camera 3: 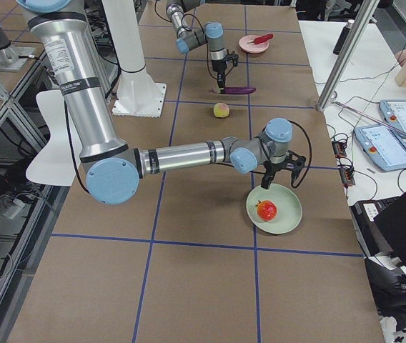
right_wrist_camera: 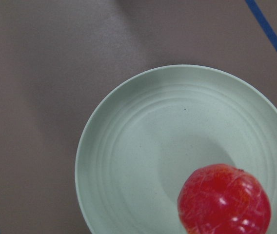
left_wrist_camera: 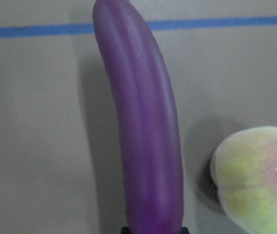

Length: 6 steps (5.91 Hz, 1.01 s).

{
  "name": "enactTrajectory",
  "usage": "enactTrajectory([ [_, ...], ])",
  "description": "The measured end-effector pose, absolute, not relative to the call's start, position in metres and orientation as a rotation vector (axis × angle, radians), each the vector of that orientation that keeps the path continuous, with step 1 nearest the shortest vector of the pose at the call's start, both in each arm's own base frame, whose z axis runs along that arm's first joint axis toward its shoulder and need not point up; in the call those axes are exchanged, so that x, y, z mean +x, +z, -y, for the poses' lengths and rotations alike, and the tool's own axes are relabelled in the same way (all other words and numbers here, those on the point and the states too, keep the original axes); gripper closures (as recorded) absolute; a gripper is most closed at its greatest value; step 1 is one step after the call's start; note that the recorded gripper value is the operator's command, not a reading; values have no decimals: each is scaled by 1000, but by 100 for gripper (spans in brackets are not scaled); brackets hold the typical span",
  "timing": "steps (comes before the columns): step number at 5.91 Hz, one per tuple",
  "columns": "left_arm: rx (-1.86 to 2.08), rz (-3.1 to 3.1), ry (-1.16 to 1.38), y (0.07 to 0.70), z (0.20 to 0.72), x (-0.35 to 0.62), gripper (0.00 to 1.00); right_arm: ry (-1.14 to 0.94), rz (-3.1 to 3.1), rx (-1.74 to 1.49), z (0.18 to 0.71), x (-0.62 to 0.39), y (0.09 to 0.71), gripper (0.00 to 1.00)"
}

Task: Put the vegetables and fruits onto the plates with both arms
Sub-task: 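Carry eggplant to pink plate with left while right returns toward peach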

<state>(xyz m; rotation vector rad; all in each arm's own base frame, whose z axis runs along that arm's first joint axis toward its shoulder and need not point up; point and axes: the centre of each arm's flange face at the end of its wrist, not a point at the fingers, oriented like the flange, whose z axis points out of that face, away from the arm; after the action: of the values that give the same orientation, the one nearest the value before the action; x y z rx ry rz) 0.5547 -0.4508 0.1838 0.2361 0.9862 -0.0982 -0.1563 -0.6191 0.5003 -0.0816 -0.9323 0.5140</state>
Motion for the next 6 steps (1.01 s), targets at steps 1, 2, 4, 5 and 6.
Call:
enactTrajectory([
  [1, 182, -931, -199, 206, 478, 517, 100, 502, 1000, -109, 603, -170, 464, 0],
  [2, 129, -848, -292, 238, 511, 472, 100, 458, 1046, -133, 577, -198, 431, 0],
  [4, 43, -714, -416, 329, 582, 367, 100, 388, 1072, -157, 529, -279, 378, 0],
  [5, 9, -664, -434, 379, 616, 327, 100, 360, 1070, -137, 512, -308, 363, 0],
  [6, -7, -626, -445, 427, 645, 302, 100, 348, 1072, -131, 502, -324, 354, 0],
])
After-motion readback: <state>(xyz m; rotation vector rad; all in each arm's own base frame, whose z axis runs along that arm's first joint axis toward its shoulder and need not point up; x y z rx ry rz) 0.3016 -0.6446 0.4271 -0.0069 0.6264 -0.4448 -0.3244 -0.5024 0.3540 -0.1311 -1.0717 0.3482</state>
